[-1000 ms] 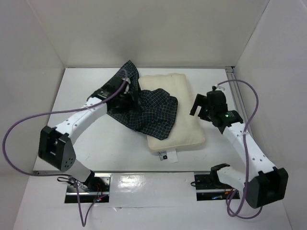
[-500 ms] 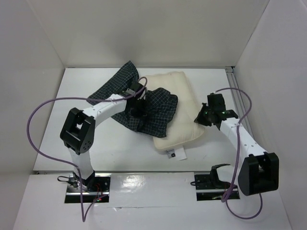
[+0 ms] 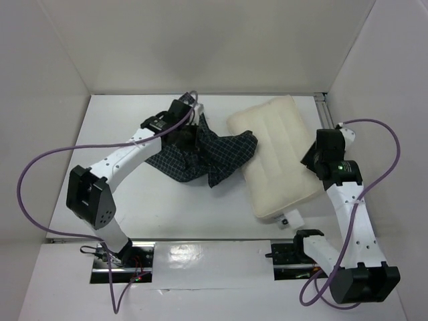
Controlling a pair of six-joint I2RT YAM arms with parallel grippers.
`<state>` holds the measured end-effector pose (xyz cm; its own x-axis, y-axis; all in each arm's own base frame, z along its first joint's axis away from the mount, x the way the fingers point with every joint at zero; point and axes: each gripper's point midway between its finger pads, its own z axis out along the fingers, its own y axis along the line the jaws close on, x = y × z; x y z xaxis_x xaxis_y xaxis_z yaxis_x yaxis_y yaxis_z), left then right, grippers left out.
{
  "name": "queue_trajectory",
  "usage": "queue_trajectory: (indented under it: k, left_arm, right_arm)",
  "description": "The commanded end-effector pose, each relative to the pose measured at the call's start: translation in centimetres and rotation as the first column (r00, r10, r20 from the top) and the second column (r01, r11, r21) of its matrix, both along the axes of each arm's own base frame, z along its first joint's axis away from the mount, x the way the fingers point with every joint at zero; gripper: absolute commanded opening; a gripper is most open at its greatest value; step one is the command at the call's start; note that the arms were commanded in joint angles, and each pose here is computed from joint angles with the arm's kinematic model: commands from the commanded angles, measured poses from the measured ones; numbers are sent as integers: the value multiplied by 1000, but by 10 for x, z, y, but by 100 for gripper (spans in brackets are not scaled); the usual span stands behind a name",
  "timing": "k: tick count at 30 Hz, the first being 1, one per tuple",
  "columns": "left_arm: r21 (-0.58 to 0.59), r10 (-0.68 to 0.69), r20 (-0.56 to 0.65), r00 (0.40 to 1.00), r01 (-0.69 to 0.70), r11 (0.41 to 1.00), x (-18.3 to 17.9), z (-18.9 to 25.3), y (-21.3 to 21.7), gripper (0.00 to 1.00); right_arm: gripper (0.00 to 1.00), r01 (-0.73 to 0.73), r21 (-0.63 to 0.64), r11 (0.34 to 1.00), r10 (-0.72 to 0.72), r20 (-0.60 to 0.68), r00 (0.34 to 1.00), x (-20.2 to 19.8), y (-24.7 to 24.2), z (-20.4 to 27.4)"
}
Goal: Put the pillow into the pillowcase
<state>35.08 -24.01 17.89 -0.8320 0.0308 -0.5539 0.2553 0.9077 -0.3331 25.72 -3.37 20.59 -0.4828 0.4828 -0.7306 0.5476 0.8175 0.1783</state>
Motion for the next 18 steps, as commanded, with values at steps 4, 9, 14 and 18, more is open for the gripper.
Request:
queue_trajectory:
  k: [4,9,14,18]
  left_arm:
    - [113,-288,-56,956,292,950,-71,-10,-44,67]
    - [202,-63,-16,998,65,977,-41,0,14,100]
    - [154,291,-149,945,-269,951,-15,-37,100,100]
    - [177,500,-233,834,-469,865,-10,-77,137,100]
  right_arm:
    - [85,-46,-5,999,46,145,988,23,4,49]
    - [88,-389,96,916,359,233,904,62,86,57]
    - [97,-525,123,842,513,117,850,60,161,16]
    - [98,-634,165,755,628,94,773,36,218,-12]
